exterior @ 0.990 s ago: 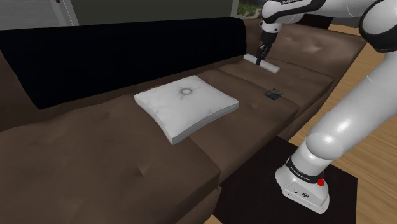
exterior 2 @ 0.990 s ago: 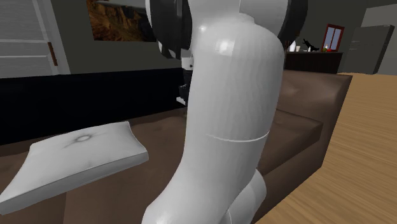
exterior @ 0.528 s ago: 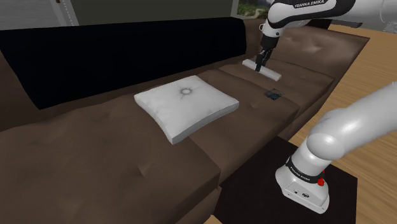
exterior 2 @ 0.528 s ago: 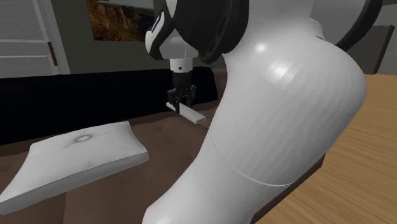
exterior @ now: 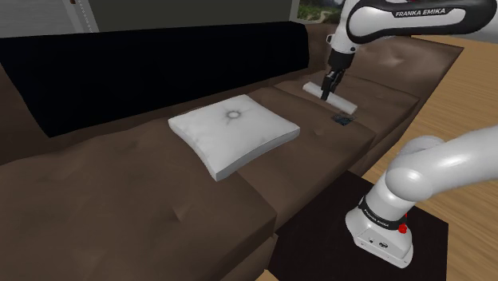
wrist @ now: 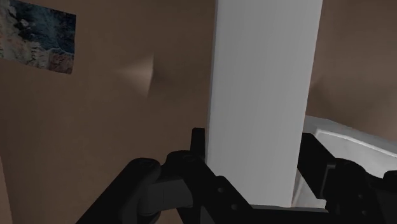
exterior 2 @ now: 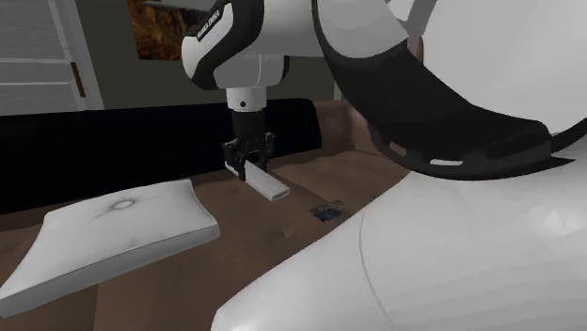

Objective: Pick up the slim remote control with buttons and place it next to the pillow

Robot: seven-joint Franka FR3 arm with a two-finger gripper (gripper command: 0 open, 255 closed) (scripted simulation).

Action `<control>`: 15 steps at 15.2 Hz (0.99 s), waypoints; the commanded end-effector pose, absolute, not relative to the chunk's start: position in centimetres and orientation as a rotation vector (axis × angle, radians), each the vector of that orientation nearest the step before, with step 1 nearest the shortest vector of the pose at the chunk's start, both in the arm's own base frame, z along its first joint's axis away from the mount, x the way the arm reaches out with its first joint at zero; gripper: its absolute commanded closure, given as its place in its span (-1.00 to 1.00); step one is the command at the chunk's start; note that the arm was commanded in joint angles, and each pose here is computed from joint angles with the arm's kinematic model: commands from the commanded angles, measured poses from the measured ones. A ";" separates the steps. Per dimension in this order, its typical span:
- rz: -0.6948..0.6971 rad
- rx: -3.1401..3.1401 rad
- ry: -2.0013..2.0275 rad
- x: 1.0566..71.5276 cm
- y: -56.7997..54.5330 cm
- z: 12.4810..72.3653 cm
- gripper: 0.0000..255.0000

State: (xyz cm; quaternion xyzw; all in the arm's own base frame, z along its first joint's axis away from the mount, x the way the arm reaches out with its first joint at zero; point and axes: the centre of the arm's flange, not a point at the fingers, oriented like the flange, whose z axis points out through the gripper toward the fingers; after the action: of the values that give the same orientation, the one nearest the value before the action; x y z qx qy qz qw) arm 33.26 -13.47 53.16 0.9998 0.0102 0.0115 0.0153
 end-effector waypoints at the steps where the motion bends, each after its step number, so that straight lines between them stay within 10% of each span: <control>1: 0.036 3.110 0.029 32.2 -11.3 53.0 1.00; 15: 0.036 3.110 0.029 28.0 -2.4 49.9 1.00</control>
State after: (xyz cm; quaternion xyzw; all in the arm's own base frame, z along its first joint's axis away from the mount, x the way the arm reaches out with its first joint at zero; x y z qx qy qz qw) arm 28.07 -2.39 50.42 0.9998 0.0094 0.0112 0.0157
